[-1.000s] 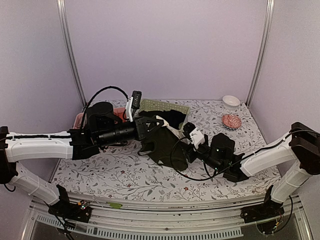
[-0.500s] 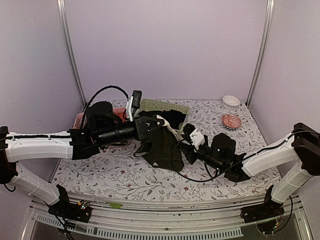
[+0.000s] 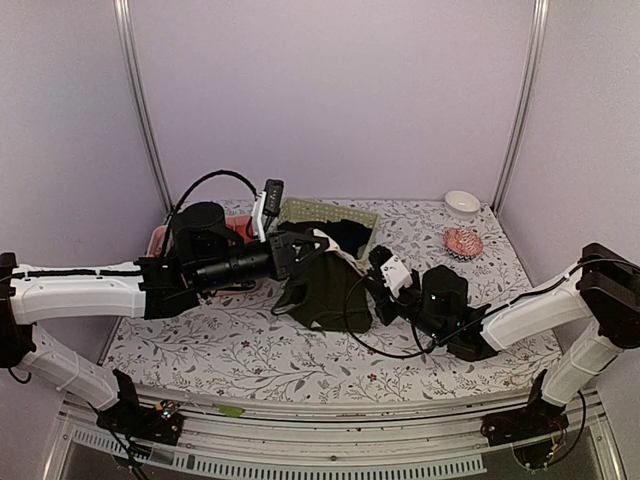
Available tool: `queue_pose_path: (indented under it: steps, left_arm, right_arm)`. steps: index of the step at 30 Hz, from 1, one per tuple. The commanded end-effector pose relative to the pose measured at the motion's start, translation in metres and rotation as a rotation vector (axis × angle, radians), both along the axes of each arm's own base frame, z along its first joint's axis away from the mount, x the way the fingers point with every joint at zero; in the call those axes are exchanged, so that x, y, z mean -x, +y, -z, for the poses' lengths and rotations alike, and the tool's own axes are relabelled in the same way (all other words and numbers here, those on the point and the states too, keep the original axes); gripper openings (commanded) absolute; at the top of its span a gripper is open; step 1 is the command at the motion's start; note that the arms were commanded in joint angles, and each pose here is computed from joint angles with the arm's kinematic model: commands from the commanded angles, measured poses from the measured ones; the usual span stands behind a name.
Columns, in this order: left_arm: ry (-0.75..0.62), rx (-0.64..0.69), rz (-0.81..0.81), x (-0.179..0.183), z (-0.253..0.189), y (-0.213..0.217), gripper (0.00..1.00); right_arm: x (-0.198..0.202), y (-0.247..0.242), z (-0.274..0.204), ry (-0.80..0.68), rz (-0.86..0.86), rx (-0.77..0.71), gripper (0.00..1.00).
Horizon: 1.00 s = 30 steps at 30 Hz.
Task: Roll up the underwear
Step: Pick up the underwear from the center of the board.
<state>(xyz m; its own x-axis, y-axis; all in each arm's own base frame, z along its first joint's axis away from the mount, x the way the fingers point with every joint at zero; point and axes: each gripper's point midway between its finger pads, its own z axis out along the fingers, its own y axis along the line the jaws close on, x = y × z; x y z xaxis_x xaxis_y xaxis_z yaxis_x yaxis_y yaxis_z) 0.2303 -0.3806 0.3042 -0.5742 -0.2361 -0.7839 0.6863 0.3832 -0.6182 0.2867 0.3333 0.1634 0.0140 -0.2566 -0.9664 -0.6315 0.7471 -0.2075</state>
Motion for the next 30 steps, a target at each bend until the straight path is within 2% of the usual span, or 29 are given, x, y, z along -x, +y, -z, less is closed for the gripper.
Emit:
queue_pose_path:
  steps: [1,12,17,22,28,30]
  left_arm:
    - [-0.066,0.065,0.004,0.000,-0.034,0.005,0.00]
    - [-0.078,0.089,0.050,0.008,-0.042,0.004,0.00]
    - [-0.089,0.095,0.050,0.010,-0.045,0.006,0.00]
    - [-0.094,0.102,0.045,0.011,-0.048,0.009,0.00]
    - [-0.097,0.108,0.039,0.011,-0.049,0.012,0.00]
    - [-0.096,0.109,0.041,0.012,-0.049,0.012,0.00]
  right_arm:
    - [-0.006,-0.007,-0.001,0.004,0.030,-0.008,0.20]
    - [-0.014,0.010,0.002,0.005,-0.005,0.005,0.27]
    - [-0.010,0.019,0.001,0.005,-0.060,0.007,0.36]
    - [-0.002,0.030,0.002,0.016,-0.144,0.009,0.40]
    - [0.002,0.035,0.003,0.033,-0.181,0.013,0.39]
    - [0.001,0.034,0.001,0.031,-0.177,0.013,0.30]
